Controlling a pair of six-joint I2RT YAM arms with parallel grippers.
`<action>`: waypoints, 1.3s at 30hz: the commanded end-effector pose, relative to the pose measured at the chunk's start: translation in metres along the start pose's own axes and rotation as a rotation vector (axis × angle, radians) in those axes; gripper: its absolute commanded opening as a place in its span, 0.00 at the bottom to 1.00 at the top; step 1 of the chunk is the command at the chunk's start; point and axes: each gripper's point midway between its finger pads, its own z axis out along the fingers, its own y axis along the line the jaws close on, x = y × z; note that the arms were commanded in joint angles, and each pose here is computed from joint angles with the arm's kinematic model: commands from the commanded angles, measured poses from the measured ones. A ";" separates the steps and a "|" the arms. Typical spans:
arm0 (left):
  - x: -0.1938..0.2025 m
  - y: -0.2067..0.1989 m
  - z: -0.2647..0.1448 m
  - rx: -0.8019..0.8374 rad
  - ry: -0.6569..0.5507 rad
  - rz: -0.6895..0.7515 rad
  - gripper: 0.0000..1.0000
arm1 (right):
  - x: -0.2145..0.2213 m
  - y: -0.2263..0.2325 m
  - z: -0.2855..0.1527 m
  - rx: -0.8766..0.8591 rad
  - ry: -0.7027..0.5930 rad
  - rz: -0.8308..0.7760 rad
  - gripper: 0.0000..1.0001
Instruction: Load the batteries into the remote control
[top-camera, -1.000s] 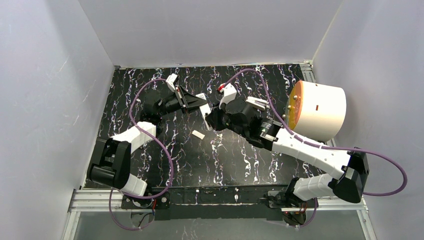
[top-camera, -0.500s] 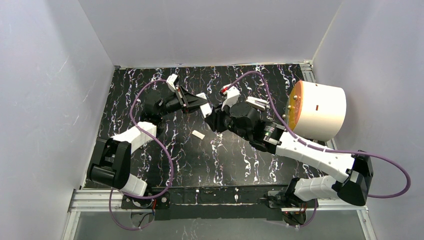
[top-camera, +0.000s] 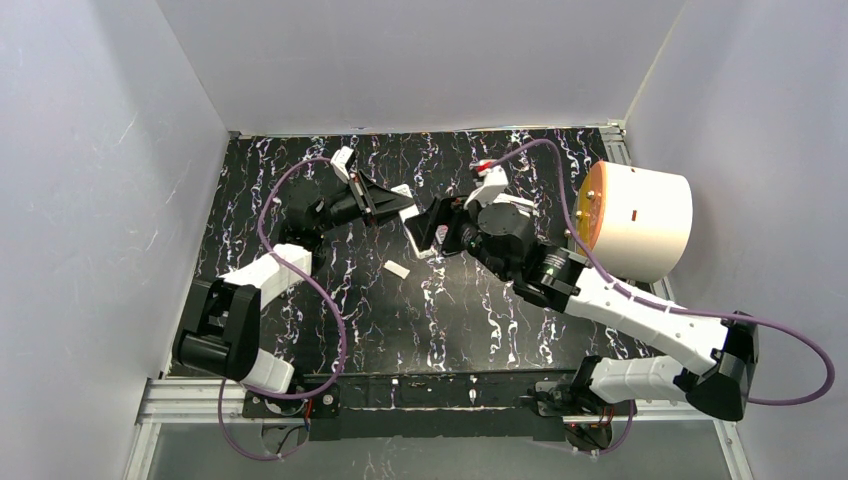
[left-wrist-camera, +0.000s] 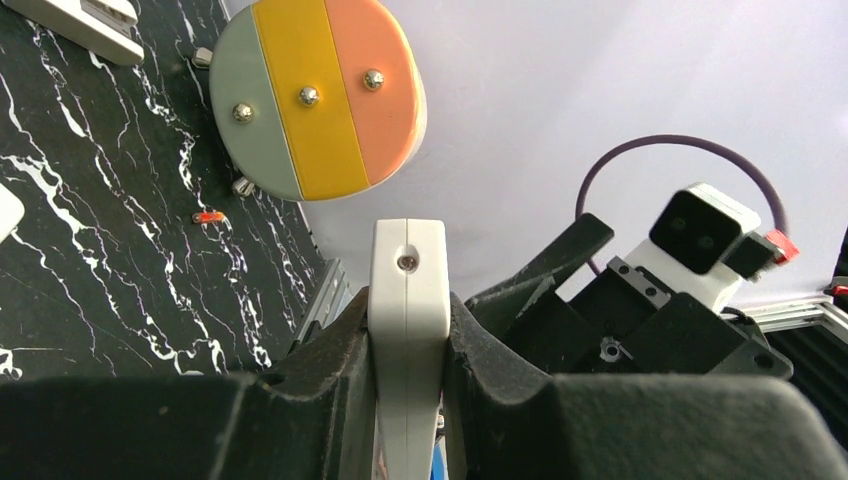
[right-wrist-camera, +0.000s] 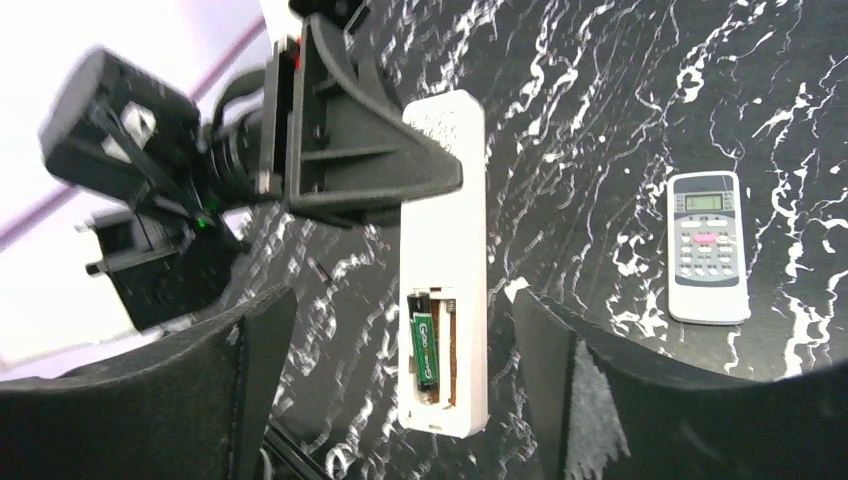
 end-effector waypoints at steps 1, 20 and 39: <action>-0.001 -0.033 -0.008 0.069 -0.044 0.117 0.00 | -0.046 -0.008 -0.012 0.050 -0.192 0.225 0.92; -0.033 -0.046 -0.014 0.078 -0.139 0.098 0.00 | -0.031 -0.003 0.010 -0.162 -0.074 0.587 0.99; -0.035 -0.047 -0.012 0.084 -0.114 0.123 0.00 | -0.013 0.009 0.039 -0.249 0.030 0.780 0.93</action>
